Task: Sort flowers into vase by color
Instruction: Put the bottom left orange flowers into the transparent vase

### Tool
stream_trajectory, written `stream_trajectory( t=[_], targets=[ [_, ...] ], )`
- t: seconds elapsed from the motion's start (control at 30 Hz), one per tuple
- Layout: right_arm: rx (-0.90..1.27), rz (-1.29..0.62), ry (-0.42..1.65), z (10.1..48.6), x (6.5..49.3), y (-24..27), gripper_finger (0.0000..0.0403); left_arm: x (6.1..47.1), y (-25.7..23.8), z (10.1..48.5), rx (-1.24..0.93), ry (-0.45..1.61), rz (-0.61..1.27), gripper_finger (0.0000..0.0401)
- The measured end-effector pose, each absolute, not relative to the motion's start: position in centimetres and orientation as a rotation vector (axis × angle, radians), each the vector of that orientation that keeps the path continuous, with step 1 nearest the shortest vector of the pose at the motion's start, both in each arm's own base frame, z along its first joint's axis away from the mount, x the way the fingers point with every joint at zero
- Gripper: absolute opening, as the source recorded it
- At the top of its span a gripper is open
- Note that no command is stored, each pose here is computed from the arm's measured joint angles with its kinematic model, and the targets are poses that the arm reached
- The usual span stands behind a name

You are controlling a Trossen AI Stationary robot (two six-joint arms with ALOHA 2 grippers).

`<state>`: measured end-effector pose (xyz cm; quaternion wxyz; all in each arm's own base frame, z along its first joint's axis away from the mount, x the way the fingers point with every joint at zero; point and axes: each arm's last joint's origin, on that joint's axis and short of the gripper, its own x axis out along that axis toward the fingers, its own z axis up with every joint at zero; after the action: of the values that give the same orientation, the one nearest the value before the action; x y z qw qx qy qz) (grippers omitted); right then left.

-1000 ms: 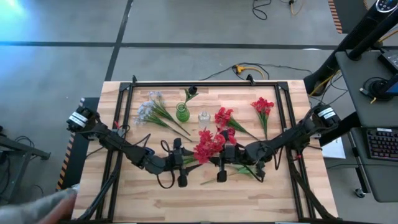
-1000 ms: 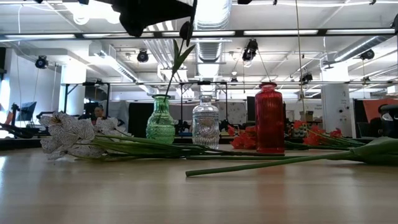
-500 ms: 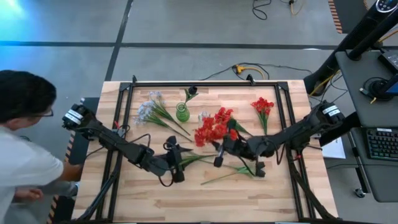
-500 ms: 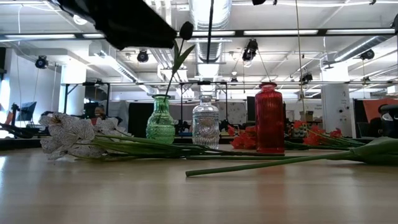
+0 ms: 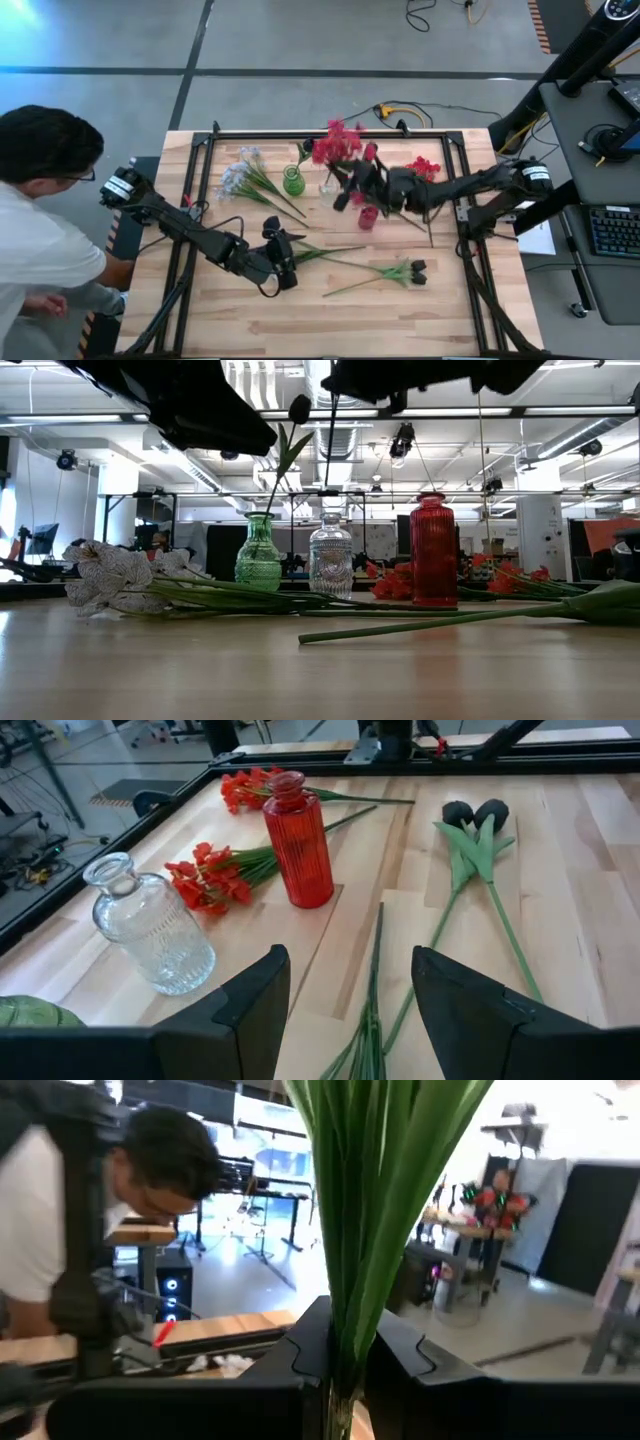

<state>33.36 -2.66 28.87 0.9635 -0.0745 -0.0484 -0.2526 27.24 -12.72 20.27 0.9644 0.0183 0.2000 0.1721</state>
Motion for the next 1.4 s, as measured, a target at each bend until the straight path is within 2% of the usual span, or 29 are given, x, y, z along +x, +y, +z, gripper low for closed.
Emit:
stream_trajectory(
  t=[0.33, 1.4],
  targets=[
    [-0.099, -0.532, -0.055, 28.2, 33.0, -6.7, 0.0034, 27.2, -12.7, 20.2, 0.015, 0.402, 0.353, 0.0192],
    [0.003, -0.502, -0.021, 26.5, 32.6, -6.6, 0.0034, 27.2, -12.7, 20.2, 0.009, 0.399, 0.361, 0.0192]
  ],
)
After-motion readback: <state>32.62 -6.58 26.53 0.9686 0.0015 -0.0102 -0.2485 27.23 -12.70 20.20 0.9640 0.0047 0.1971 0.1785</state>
